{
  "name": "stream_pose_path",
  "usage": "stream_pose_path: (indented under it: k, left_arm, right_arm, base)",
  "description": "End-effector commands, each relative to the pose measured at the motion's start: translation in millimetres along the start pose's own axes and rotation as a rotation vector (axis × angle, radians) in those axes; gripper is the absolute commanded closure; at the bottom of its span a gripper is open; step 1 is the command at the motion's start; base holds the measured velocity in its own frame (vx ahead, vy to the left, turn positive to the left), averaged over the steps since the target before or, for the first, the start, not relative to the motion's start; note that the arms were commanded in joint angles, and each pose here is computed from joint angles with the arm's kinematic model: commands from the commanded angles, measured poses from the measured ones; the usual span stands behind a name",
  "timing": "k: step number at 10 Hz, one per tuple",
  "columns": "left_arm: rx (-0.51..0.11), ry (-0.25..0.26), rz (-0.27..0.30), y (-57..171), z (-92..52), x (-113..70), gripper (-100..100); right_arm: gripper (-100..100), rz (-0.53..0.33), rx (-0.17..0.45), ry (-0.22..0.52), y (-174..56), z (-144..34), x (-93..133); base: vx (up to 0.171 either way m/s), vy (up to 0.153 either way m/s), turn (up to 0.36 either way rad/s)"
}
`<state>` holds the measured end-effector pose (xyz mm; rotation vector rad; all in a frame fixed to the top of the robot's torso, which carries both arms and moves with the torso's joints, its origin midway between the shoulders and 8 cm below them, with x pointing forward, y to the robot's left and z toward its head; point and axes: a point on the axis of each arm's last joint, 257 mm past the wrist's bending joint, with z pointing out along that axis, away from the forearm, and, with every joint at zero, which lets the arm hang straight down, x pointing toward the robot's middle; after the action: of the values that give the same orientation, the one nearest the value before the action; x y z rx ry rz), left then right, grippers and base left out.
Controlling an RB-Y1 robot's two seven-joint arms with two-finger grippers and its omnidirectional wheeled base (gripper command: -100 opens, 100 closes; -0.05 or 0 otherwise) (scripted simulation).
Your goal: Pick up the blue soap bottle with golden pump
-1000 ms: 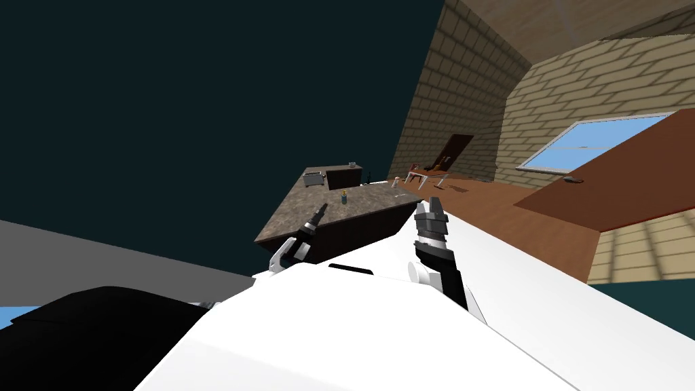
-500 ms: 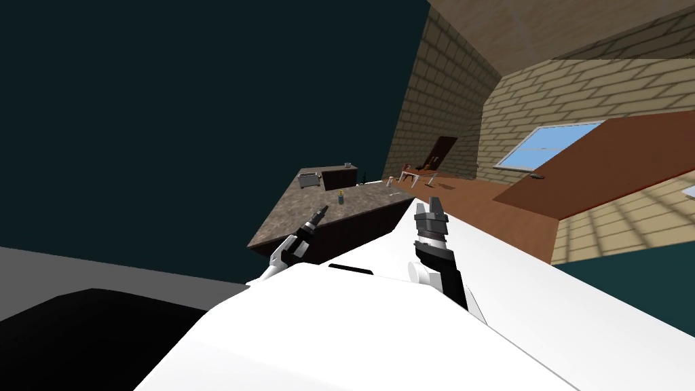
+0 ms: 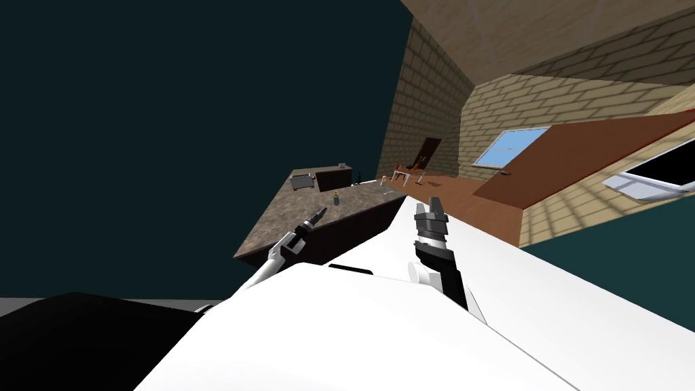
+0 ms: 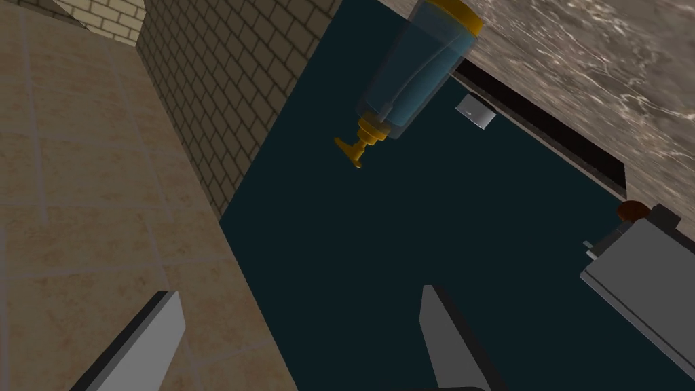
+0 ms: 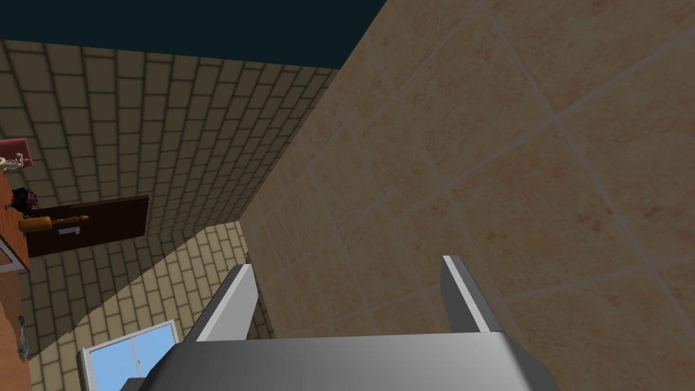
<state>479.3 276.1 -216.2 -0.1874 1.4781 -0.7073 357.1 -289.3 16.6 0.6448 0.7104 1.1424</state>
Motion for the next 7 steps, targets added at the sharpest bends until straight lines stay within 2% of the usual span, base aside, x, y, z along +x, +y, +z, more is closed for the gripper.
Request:
stream_pose_path:
  k: [1,2,4,5,7]
  left_arm:
    - [-0.015,0.022,0.064,13.7,3.7,2.9,-100]
    - [-0.026,0.029,0.062,18.7,1.8,6.1,-100]
    - [-0.050,0.057,0.140,38.5,4.7,5.9,-100]
    - [-0.057,0.062,0.139,41.7,3.4,7.8,-100]
    - [-0.086,0.089,0.209,62.8,4.5,7.4,-100]
  right_arm:
    - [0,0.000,0.000,0.000,0.0,0.0,0.0]
    - [0,0.000,0.000,0.000,0.0,0.0,0.0]
    - [0,0.000,0.000,0.000,0.0,0.0,0.0]
    - [0,0.000,0.000,0.000,0.0,0.0,0.0]
    - [0,0.000,0.000,0.000,0.0,0.0,0.0]
  base:
    - [0.042,-0.010,-0.179]
    - [0.032,-0.005,-0.066]
    - [0.042,-0.010,-0.123]
    - [0.040,-0.008,-0.061]
    - [0.057,-0.014,-0.121]
